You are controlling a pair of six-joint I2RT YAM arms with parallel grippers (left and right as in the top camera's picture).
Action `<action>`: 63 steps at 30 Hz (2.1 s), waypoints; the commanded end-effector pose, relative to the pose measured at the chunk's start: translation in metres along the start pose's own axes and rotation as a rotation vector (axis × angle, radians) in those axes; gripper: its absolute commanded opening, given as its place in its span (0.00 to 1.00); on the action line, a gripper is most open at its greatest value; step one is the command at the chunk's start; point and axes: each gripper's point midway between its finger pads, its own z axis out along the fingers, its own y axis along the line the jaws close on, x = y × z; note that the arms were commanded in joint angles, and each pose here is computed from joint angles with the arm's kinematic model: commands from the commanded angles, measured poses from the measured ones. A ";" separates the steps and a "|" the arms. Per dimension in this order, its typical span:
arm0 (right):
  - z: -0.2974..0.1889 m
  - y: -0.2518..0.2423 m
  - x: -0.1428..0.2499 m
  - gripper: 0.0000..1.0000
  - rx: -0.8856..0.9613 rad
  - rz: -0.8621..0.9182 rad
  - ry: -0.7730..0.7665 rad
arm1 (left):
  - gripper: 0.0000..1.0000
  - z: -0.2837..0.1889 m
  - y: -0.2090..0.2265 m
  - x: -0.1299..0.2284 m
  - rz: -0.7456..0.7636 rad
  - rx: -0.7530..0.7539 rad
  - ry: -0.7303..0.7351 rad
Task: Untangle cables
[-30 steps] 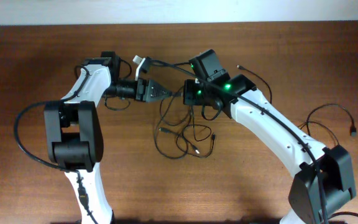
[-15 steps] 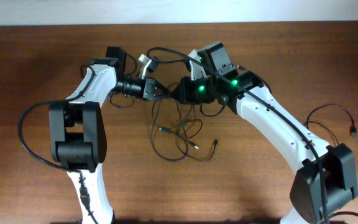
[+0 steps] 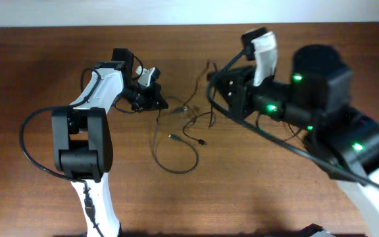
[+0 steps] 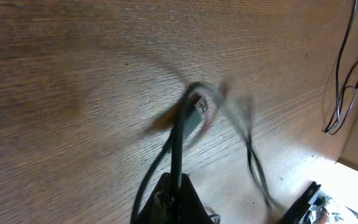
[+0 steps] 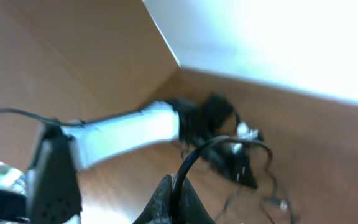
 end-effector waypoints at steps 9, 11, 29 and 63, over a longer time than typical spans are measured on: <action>-0.088 0.085 -0.131 0.04 -0.093 -0.426 -0.485 | 0.02 0.000 0.002 -0.003 -0.009 -0.011 -0.003; -0.075 0.070 -0.122 0.04 -0.041 -0.426 -0.428 | 0.03 0.000 0.002 -0.003 -0.009 -0.011 -0.003; -0.089 -0.375 0.023 0.18 1.354 0.051 0.272 | 0.07 0.000 0.002 -0.002 -0.010 -0.011 0.000; 0.190 -0.150 0.273 0.99 0.511 0.338 0.568 | 0.99 -0.016 0.029 0.000 -0.077 -0.068 -0.002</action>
